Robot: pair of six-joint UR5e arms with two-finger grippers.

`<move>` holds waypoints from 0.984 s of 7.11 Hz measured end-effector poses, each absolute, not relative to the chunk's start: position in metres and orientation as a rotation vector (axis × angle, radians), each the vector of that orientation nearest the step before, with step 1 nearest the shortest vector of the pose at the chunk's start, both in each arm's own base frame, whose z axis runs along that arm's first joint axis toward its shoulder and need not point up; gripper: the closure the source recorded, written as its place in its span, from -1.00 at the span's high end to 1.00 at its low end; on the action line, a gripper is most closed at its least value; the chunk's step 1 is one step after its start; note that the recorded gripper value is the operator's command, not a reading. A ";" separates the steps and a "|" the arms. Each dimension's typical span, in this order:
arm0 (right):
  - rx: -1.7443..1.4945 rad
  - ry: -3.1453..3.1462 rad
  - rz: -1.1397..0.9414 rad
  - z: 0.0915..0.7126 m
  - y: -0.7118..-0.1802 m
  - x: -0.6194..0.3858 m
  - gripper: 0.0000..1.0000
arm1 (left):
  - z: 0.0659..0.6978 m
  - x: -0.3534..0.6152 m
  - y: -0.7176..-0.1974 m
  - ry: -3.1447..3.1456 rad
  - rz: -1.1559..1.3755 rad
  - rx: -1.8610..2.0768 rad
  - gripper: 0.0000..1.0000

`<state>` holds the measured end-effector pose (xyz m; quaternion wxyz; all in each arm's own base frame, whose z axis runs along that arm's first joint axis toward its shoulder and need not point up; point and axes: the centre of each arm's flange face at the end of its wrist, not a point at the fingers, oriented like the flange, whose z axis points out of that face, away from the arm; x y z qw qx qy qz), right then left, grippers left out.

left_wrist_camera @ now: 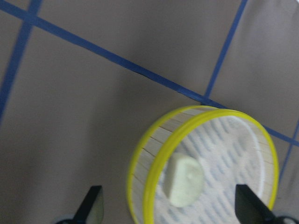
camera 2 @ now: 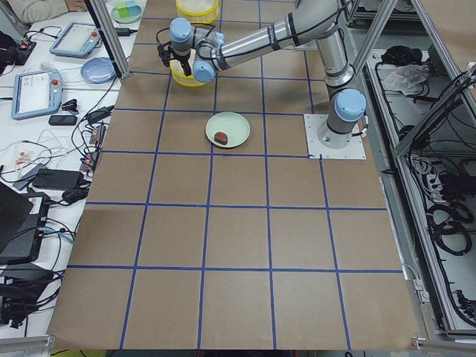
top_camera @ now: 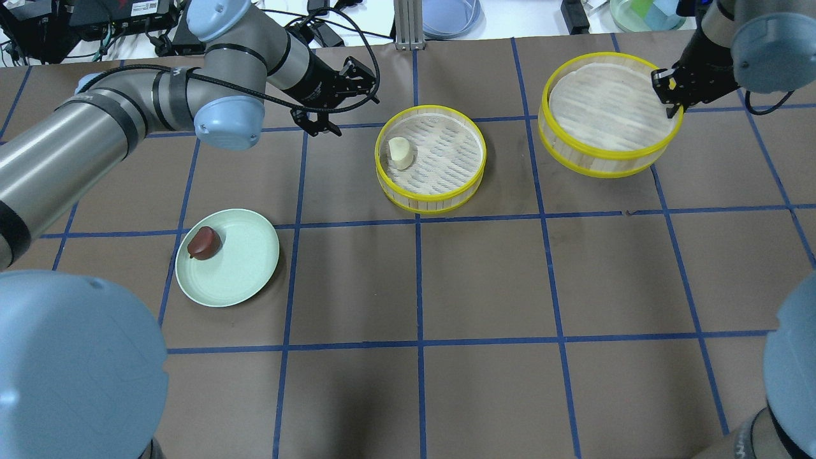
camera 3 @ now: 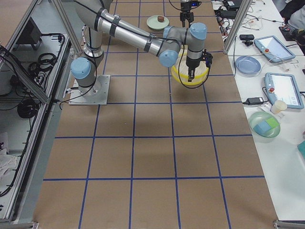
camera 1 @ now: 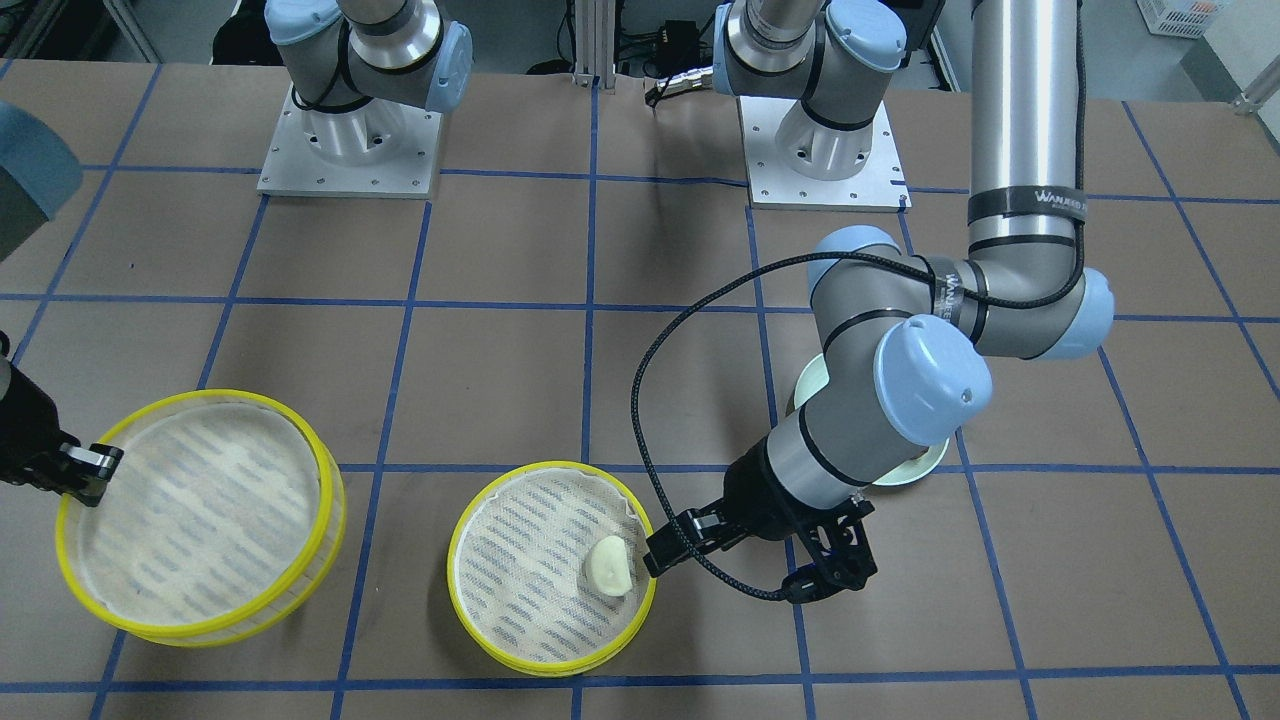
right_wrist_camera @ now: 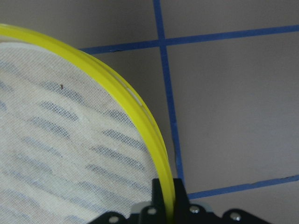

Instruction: Stack buns with steamer

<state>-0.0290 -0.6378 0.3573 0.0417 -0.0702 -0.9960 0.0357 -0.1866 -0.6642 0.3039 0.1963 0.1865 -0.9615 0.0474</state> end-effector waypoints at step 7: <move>-0.490 -3.091 0.193 0.333 -0.617 0.216 -1.00 | 0.293 -0.016 -0.590 -3.197 -0.182 -0.186 0.99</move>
